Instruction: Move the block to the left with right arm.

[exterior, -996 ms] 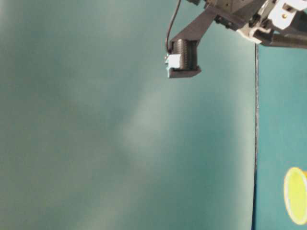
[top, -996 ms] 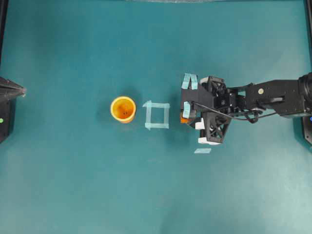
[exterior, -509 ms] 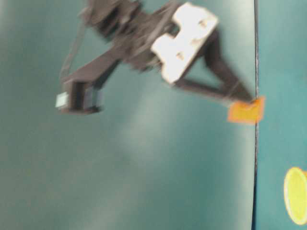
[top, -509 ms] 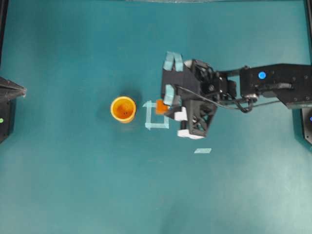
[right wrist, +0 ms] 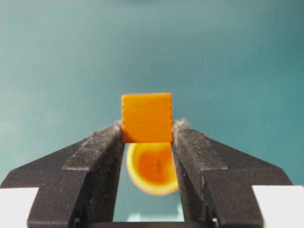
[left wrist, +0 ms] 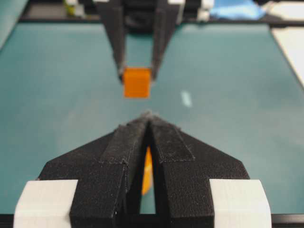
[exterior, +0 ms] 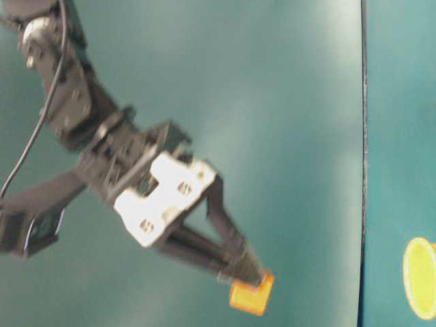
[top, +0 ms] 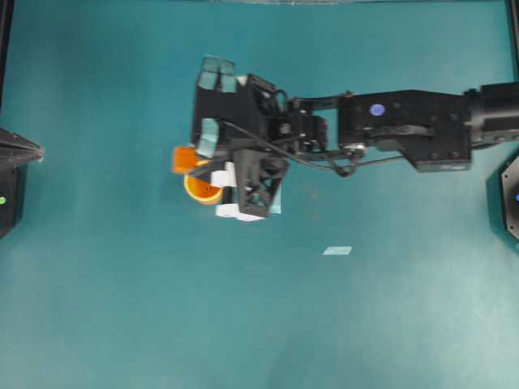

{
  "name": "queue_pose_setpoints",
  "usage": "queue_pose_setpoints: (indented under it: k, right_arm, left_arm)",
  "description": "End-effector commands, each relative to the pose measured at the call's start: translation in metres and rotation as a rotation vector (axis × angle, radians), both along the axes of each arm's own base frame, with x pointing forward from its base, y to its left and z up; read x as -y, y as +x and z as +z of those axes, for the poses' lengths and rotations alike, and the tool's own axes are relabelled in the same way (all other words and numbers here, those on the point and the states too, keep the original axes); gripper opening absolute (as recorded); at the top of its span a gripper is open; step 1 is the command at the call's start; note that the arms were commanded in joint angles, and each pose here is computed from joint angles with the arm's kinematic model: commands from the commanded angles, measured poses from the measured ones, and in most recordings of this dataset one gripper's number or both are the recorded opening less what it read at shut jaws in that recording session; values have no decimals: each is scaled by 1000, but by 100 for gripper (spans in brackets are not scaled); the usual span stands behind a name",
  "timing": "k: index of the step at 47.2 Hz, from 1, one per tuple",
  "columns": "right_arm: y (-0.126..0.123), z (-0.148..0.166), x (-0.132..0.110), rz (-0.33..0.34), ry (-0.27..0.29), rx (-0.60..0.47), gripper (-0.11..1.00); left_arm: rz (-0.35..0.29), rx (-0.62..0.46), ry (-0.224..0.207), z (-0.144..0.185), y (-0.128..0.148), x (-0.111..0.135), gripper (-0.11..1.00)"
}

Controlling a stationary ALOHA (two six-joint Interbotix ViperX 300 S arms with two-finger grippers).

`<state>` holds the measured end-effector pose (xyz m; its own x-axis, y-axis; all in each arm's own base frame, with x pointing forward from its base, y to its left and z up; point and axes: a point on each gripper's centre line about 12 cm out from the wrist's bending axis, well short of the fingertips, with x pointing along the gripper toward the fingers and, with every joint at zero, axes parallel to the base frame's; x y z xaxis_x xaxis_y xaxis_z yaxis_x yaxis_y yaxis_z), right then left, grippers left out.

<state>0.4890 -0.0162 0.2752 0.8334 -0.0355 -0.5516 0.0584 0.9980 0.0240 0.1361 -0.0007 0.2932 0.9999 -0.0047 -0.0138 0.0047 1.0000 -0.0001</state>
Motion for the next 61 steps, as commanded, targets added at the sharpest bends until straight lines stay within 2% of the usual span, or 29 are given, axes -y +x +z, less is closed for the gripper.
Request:
queue_pose_setpoints:
  k: [1, 9, 23, 49, 61]
  right_arm:
    - [14, 27, 3, -1, -16, 81, 39]
    - [36, 26, 4, -1, -20, 99, 39]
    - [63, 0, 6, -5, -12, 87, 39]
    - [82, -15, 6, 2, -14, 196, 39]
    - [91, -19, 9, -2, -15, 200, 39]
  left_arm:
    - [-1, 8, 3, 4, 1, 0, 0]
    - [-1, 8, 1, 4, 1, 0, 0]
    - [-1, 8, 3, 4, 1, 0, 0]
    - [-1, 11, 6, 5, 0, 0, 0]
    - [-1, -57, 16, 0, -4, 0, 0]
